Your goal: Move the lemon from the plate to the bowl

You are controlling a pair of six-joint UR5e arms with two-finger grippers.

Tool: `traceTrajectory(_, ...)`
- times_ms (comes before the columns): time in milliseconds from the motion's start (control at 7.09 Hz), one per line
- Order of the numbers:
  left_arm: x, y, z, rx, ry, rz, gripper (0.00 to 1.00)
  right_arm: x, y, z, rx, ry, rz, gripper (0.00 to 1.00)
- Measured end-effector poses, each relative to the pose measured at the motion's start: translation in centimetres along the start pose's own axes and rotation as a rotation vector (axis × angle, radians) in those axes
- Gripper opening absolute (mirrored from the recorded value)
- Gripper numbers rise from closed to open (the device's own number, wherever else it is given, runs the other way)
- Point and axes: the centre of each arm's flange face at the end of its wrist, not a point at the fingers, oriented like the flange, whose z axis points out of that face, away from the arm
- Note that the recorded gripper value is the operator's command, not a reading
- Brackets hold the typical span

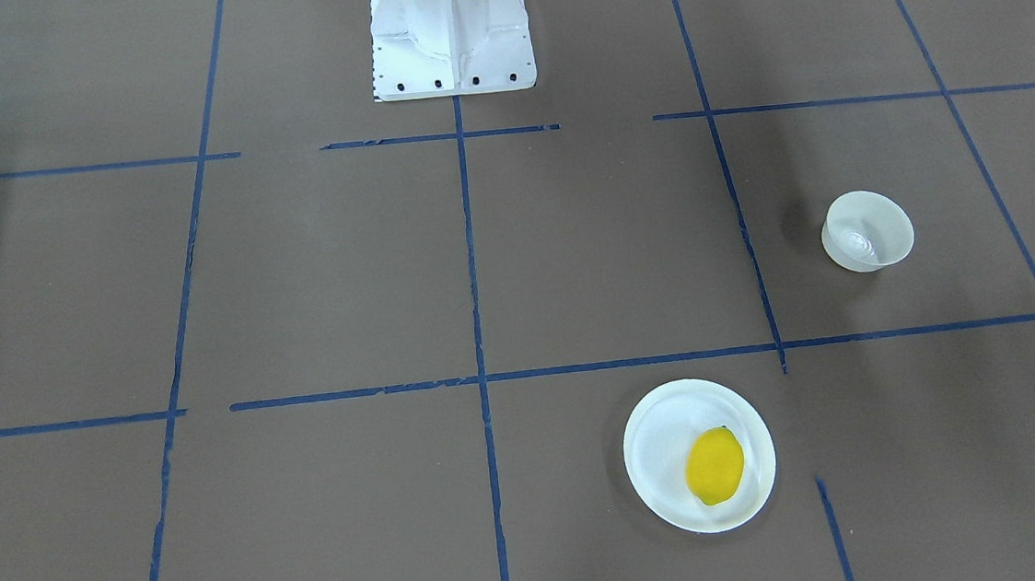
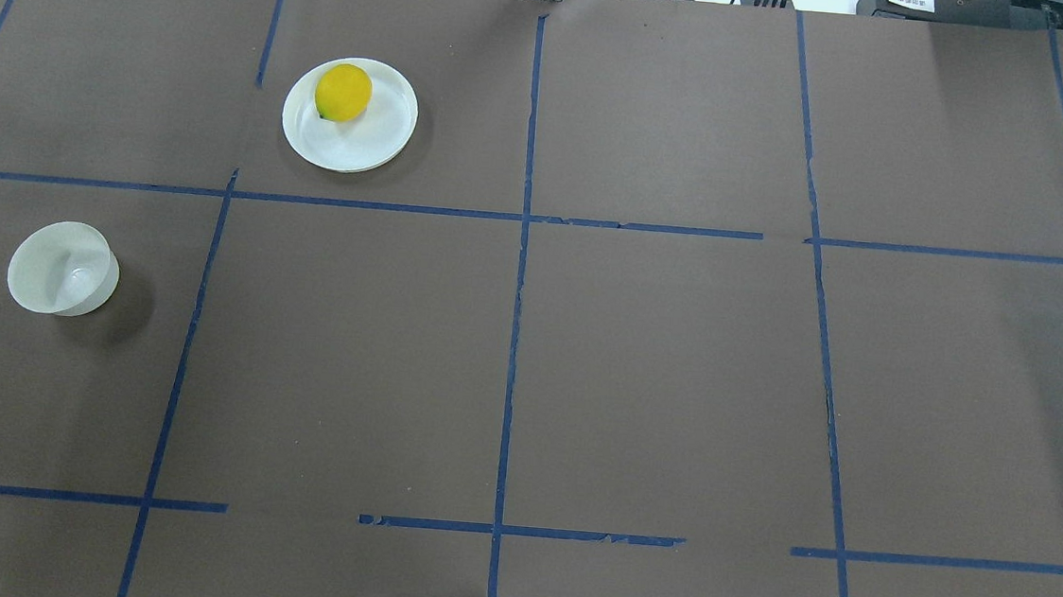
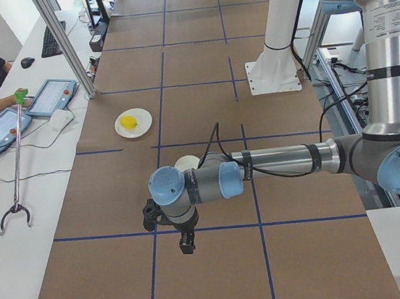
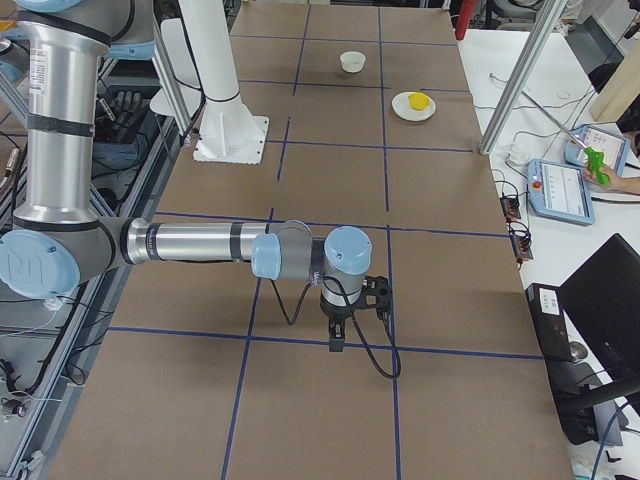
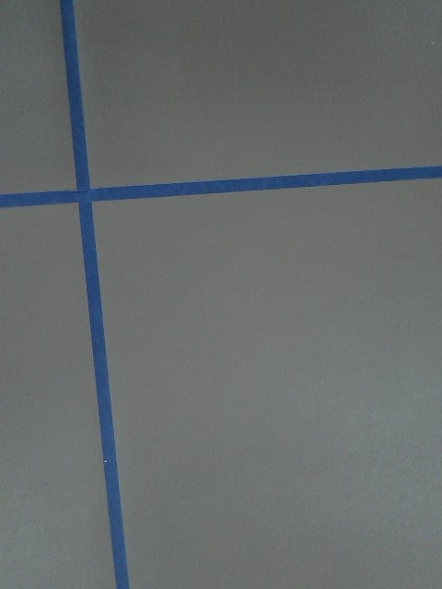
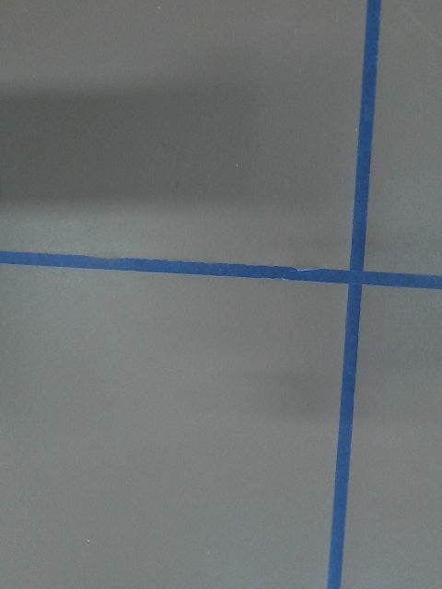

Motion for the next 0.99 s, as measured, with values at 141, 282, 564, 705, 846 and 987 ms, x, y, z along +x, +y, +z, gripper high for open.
traceTrajectory(141, 0.1, -0.1, -0.1, 0.003, 0.000, 0.004, 1.00, 0.0, 0.0, 0.0, 0.000, 0.000, 0.000, 1.00)
traceTrajectory(282, 0.3, -0.5, -0.4, 0.008, -0.001, 0.010, 1.00, 0.0, 0.0, 0.0, 0.000, 0.000, 0.000, 1.00)
traceTrajectory(564, 2.2, -2.4, -2.7, 0.053, -0.013, 0.051, 1.00, 0.0, 0.0, 0.0, 0.000, 0.000, 0.000, 1.00)
traceTrajectory(705, 4.5, -4.5, -4.2, 0.081, -0.022, 0.103, 1.00, 0.0, 0.0, 0.0, 0.000, 0.000, 0.000, 1.00)
traceTrajectory(846, 7.5, -6.5, -4.9, 0.095, -0.024, 0.159, 1.00, 0.0, 0.0, 0.0, 0.000, 0.000, 0.000, 1.00)
traceTrajectory(987, 10.8, -8.1, -6.0, 0.117, -0.023, 0.197, 1.00, 0.0, 0.0, 0.0, 0.000, 0.000, 0.000, 1.00)
